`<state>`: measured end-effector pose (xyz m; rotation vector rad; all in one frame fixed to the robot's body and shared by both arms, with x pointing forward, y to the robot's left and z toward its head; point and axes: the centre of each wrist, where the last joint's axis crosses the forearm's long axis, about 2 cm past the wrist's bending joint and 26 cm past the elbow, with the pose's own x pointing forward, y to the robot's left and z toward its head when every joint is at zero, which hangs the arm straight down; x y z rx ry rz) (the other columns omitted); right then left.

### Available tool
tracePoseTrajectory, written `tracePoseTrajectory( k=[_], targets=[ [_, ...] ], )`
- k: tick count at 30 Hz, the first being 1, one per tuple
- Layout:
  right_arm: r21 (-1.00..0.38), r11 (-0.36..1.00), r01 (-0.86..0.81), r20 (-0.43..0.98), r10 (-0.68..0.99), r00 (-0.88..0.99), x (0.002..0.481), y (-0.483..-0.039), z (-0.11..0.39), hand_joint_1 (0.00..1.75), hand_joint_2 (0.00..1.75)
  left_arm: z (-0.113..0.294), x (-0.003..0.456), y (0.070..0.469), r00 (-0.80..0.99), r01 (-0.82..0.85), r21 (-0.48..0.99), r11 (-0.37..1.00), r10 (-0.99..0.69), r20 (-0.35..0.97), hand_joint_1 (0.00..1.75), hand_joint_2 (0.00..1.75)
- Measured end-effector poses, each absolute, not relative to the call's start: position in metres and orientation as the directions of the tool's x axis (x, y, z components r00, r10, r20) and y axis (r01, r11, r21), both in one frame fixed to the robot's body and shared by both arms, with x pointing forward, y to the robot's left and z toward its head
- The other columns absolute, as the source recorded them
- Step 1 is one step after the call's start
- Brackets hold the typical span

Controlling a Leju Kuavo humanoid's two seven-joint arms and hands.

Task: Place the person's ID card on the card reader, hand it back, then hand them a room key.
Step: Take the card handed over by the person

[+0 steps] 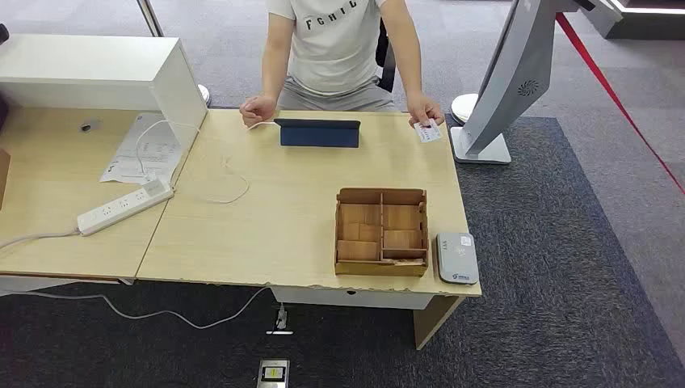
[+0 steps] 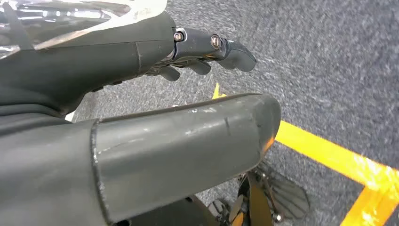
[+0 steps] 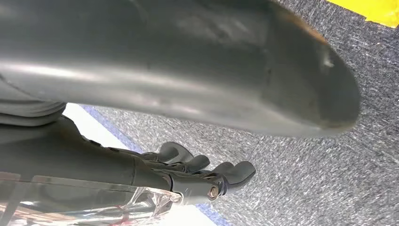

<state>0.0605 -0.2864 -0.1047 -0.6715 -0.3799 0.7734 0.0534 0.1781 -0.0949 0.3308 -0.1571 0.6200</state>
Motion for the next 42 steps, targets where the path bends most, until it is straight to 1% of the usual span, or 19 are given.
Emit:
tracePoseTrajectory(
  k=[8, 13, 15, 17, 19, 21, 24, 27, 30, 34, 38, 42],
  targets=[
    [-0.669, 0.558, -0.49, 0.079, 0.709, 0.701, 0.06, -0.286, -0.105, 0.0, 0.0, -0.094, 0.054, 0.177, 0.817, -0.575, 0.261, 0.775, 0.528, 0.233, 0.0, 0.0],
    [-0.643, 0.674, -0.364, 0.105, 0.548, 0.83, 0.058, -0.292, -0.105, 0.0, 0.0, -0.094, 0.054, 0.176, 0.817, -0.57, 0.235, 0.787, 0.514, 0.26, 0.0, 0.0],
    [-0.638, 0.705, -0.309, 0.136, 0.498, 0.856, 0.057, -0.298, -0.106, 0.0, 0.0, -0.095, 0.055, 0.176, 0.816, -0.57, 0.222, 0.791, 0.514, 0.264, 0.0, 0.0],
    [-0.633, 0.747, -0.202, 0.224, 0.427, 0.876, 0.058, -0.309, -0.105, 0.0, 0.0, -0.095, 0.055, 0.176, 0.816, -0.567, 0.199, 0.799, 0.513, 0.266, 0.0, 0.0],
    [-0.629, 0.777, -0.03, 0.332, 0.304, 0.893, 0.06, -0.327, -0.104, 0.0, 0.0, -0.095, 0.055, 0.176, 0.816, -0.564, 0.175, 0.807, 0.512, 0.267, 0.0, 0.0],
    [-0.627, 0.767, 0.136, 0.412, 0.179, 0.894, 0.064, -0.351, -0.102, 0.0, 0.0, -0.095, 0.055, 0.177, 0.816, -0.562, 0.162, 0.811, 0.512, 0.268, 0.0, 0.0],
    [-0.627, 0.706, 0.33, 0.501, 0.041, 0.865, 0.073, -0.393, -0.094, 0.0, 0.0, -0.096, 0.054, 0.179, 0.817, -0.557, 0.153, 0.816, 0.506, 0.275, 0.0, 0.0],
    [-0.61, 0.616, 0.498, 0.571, -0.093, 0.815, 0.087, -0.431, -0.082, 0.0, 0.0, -0.096, 0.054, 0.18, 0.82, -0.549, 0.144, 0.823, 0.498, 0.283, 0.0, 0.0],
    [-0.566, 0.562, 0.603, 0.649, -0.147, 0.746, 0.104, -0.461, -0.066, 0.0, 0.0, -0.097, 0.053, 0.181, 0.825, -0.539, 0.138, 0.831, 0.489, 0.283, 0.0, 0.0],
    [-0.522, 0.566, 0.638, 0.733, -0.085, 0.675, 0.132, -0.486, -0.043, 0.0, 1.75, -0.097, 0.054, 0.181, 0.832, -0.528, 0.133, 0.839, 0.479, 0.279, 0.0, 0.0],
    [-0.476, 0.605, 0.638, 0.804, 0.005, 0.595, 0.16, -0.49, -0.021, 0.0, 1.75, -0.097, 0.053, 0.181, 0.836, -0.522, 0.132, 0.843, 0.475, 0.275, 0.0, 0.0],
    [-0.456, 0.661, 0.596, 0.851, 0.128, 0.51, 0.194, -0.481, 0.005, 0.0, 1.75, -0.097, 0.054, 0.181, 0.842, -0.508, 0.123, 0.852, 0.462, 0.279, 0.0, 0.0]
  ],
)
